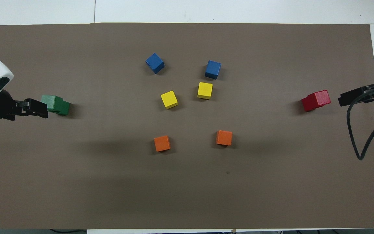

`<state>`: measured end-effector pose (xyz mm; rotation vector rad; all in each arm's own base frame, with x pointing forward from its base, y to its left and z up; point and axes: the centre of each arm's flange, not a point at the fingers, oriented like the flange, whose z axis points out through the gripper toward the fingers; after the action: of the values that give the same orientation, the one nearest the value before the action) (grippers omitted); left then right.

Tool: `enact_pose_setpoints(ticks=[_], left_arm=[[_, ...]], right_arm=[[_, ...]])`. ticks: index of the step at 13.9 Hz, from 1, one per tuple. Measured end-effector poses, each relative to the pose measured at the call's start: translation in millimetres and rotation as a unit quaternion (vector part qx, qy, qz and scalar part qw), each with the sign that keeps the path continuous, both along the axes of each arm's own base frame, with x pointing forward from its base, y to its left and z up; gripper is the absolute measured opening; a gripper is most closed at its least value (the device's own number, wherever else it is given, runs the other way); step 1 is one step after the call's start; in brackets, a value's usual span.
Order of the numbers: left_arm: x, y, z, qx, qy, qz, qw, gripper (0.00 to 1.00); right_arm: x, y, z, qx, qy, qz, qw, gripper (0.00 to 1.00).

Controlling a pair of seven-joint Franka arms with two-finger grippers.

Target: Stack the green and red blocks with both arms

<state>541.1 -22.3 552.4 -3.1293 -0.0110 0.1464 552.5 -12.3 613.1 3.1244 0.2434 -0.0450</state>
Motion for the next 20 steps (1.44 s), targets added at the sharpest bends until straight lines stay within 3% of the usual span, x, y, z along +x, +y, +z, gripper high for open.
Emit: enact_pose_setpoints(ticks=[10, 15, 20], left_arm=[[-3, -5, 22, 0.001, -0.004, 0.002, 1.0, 1.0], [-9, -1, 33, 0.001, 0.009, 0.005, 1.0, 1.0], [-11, -5, 43, 0.001, -0.005, 0.001, 1.0, 1.0]], right_arm=[[-0.4, -1, 0, 0.0, 0.002, -0.002, 1.0, 1.0], [-0.4, -1, 0, 0.0, 0.002, -0.002, 1.0, 1.0], [-0.4, -1, 0, 0.0, 0.002, -0.002, 1.0, 1.0]])
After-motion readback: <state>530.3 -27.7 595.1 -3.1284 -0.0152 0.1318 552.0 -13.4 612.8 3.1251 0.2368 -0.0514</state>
